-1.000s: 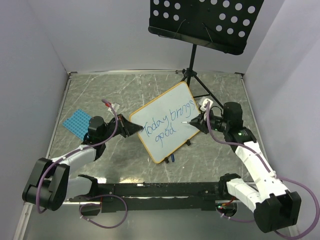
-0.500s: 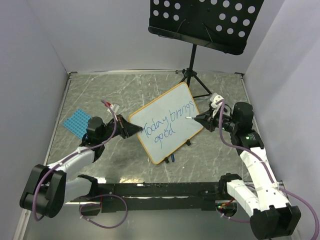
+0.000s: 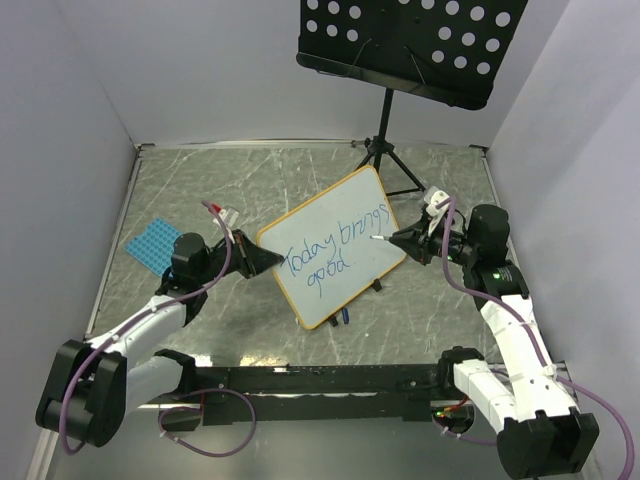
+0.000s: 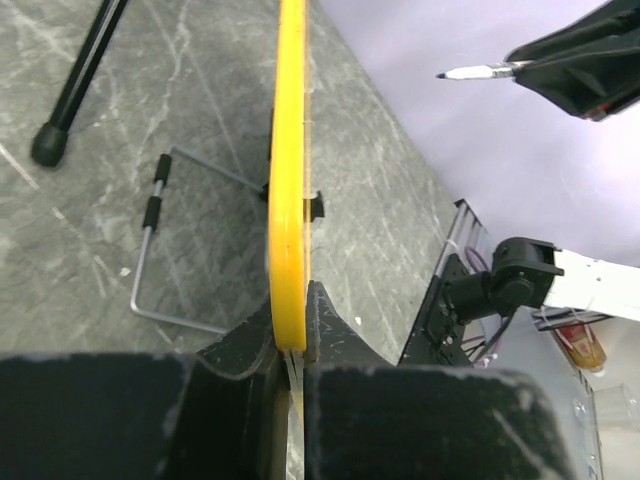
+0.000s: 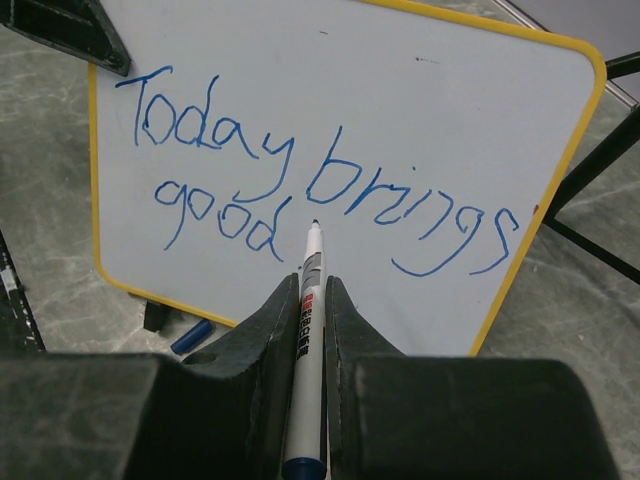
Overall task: Write a sentence on the whiteboard
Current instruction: Put down the whiteboard on the whiteboard stand.
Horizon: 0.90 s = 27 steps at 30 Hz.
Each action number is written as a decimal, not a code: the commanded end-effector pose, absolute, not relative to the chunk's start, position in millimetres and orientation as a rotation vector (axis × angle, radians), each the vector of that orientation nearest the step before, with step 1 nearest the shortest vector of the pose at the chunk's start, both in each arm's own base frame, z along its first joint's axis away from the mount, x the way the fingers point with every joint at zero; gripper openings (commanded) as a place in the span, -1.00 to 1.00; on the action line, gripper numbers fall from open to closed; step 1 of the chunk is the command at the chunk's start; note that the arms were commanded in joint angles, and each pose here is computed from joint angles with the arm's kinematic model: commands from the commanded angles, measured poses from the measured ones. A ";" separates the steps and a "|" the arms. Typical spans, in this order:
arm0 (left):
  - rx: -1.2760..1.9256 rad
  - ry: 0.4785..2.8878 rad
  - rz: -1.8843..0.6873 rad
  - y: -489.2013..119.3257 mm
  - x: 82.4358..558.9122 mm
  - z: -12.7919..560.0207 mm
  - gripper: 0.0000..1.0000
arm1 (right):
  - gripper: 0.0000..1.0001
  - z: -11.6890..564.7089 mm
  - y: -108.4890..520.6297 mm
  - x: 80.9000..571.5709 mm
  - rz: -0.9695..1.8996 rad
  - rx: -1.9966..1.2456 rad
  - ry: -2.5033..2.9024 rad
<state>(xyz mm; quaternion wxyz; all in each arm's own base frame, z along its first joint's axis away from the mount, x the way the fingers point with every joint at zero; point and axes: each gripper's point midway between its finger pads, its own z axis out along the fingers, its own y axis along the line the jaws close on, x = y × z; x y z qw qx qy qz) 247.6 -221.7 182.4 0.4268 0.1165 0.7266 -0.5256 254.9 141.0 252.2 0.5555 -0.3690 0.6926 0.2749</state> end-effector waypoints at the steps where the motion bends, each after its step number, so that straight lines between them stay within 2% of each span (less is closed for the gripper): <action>1: 0.365 1.851 -1.272 -225.0 248.0 180.0 -0.98 | -1.00 258.5 142.8 251.3 0.670 -0.880 1.604; 10: 0.308 1.990 -1.158 -215.3 260.7 152.6 -0.98 | -1.00 256.8 144.0 250.0 0.683 -0.887 1.607; 27: 0.147 1.987 -0.953 -188.7 268.1 139.7 -0.98 | -1.00 256.5 147.1 244.2 0.717 -0.905 1.602</action>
